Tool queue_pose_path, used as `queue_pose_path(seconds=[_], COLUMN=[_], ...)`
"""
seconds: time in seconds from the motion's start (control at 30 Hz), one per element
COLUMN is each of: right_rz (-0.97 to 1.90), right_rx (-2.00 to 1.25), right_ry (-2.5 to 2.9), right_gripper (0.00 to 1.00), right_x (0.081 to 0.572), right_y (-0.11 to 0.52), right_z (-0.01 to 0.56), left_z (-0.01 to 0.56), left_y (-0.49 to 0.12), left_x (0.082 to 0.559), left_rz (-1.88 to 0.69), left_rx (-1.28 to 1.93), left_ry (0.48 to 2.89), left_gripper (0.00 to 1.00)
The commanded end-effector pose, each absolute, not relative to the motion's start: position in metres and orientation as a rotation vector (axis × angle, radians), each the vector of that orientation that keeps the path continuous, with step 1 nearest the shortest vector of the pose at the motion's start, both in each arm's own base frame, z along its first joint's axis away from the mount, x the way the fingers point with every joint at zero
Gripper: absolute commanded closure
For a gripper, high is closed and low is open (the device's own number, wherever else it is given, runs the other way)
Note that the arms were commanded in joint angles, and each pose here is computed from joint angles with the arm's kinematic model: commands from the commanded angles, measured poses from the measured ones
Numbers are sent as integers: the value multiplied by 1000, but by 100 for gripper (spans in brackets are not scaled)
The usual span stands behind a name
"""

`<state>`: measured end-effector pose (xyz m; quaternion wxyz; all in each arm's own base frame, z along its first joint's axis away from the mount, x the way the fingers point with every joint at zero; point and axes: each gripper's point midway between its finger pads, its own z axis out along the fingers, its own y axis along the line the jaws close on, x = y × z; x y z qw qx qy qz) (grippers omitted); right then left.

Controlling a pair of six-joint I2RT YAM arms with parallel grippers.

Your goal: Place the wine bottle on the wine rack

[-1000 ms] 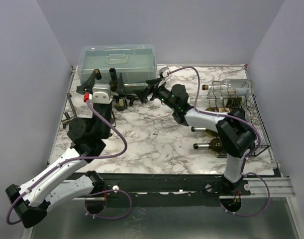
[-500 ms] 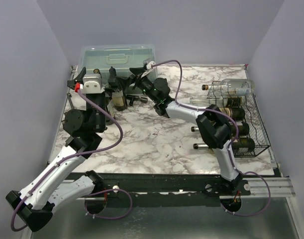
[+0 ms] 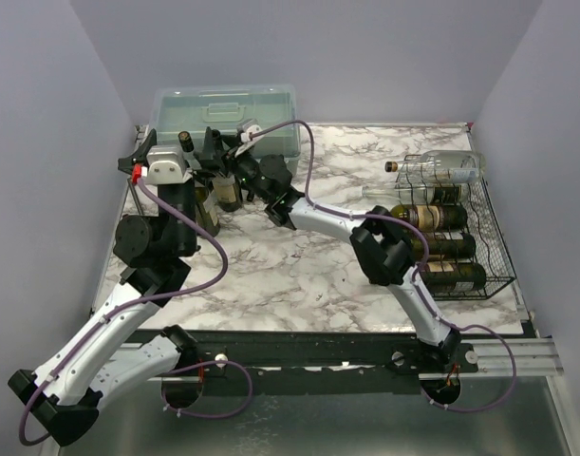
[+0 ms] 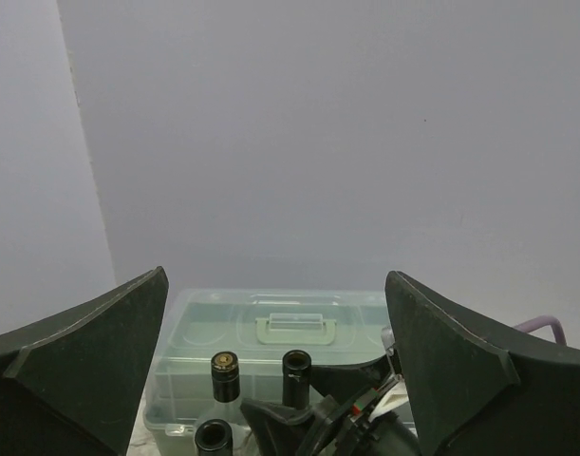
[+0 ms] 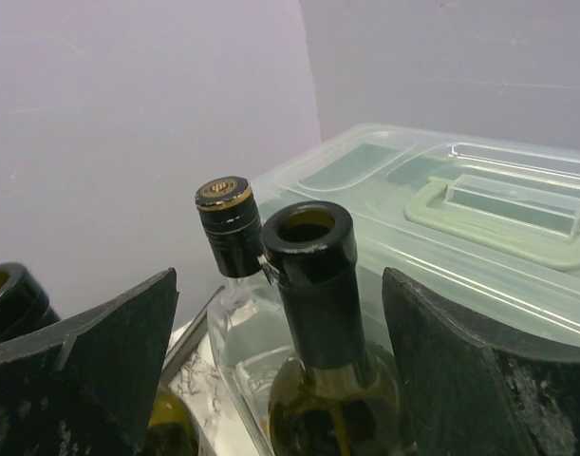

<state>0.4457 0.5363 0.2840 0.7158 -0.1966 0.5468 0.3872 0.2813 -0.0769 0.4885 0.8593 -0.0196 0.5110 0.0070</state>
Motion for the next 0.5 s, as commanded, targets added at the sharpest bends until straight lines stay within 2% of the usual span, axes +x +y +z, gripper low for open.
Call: queue_pose_path(seconds=[0.0,0.07,0.4,0.47], right_rz=[732,722,682,686], right_rx=[-407,-403,-437,-455], right_ry=[1291,1297,1319,1314], right_gripper=[11,14,41,49], right_x=[466,469,469,466], right_y=[542,544,544,543], right_z=[262,260,249,250], left_z=[494,494,493,492], left_y=[-73,-73,-75,-76], left_x=[276,276,275,275], left_rz=[-5,-7,-14,-17], left_rx=[-65,-65,-62,-60], left_ry=[1039,1038,1032,1033], left_gripper=[1,1,1,1])
